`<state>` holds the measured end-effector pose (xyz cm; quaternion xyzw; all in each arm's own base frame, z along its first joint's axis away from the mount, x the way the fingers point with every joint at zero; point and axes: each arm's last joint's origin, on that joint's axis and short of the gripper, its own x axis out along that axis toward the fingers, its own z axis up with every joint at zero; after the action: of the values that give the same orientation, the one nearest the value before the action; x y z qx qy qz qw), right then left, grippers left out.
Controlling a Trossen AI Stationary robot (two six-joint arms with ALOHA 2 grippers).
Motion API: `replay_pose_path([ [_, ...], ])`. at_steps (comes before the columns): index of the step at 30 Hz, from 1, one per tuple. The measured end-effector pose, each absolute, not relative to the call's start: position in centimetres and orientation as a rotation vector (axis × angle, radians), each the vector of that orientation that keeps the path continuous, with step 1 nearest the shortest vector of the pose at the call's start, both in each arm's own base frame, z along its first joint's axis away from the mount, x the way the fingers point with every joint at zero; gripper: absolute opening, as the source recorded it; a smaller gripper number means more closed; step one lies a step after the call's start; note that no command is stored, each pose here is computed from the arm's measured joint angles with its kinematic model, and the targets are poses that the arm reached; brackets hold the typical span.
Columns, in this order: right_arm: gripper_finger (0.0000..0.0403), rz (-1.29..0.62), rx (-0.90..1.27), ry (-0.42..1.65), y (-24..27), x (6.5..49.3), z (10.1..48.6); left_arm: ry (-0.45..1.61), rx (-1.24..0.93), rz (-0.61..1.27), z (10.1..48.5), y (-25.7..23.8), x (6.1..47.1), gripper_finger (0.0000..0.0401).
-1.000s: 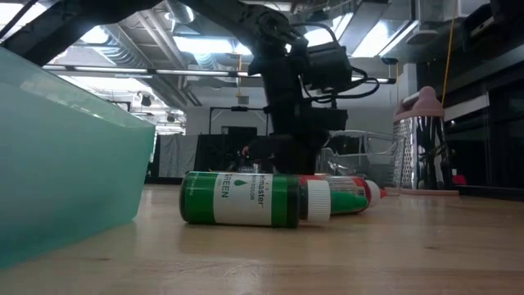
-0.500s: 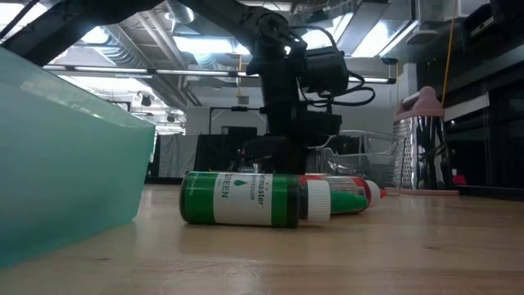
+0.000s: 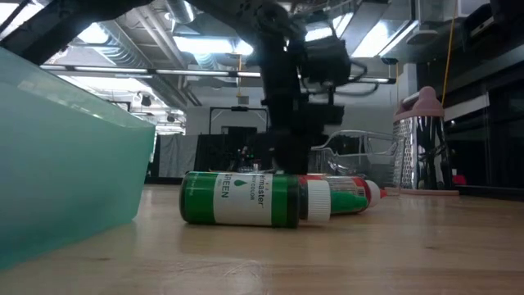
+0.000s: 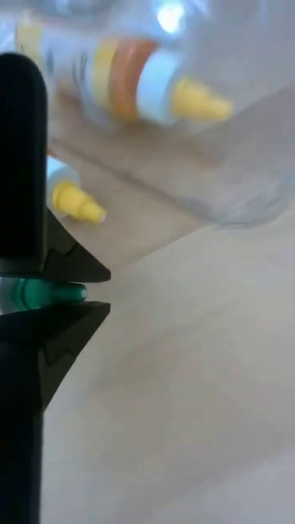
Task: Pick & Place Food Item
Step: Put the top green food coloring into the transparent bin
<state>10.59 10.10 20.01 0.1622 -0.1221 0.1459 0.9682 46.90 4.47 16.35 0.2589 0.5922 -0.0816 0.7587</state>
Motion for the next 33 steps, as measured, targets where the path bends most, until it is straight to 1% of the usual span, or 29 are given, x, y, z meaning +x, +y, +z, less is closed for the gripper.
replay_pose_path([
  [5,0.0146,0.295,0.329,-0.248,10.1,10.6,20.0,1.197,0.567,-0.164,20.2,3.3,46.4,0.0020],
  [9,0.0146,0.295,0.329,-0.248,10.1,10.6,20.0,1.084,0.532,-0.144,24.2,2.7,45.5,0.0016],
  [14,0.0146,0.295,0.329,-0.248,10.1,10.6,20.0,0.857,0.511,-0.112,29.8,2.4,44.4,0.0014],
  [18,0.0146,0.295,0.331,-0.250,10.1,10.6,20.0,0.671,0.482,-0.057,33.8,3.7,43.4,0.0014],
  [22,0.0146,0.295,0.333,-0.253,10.1,10.6,20.1,0.498,0.409,-0.050,36.7,6.3,42.5,0.0014],
  [28,0.0146,0.295,0.335,-0.254,10.1,10.6,20.1,0.298,0.337,-0.099,37.8,10.3,42.7,0.0014],
  [33,0.0146,0.296,0.334,-0.254,10.1,10.6,20.1,0.245,0.189,-0.174,35.8,14.4,43.5,0.0014],
])
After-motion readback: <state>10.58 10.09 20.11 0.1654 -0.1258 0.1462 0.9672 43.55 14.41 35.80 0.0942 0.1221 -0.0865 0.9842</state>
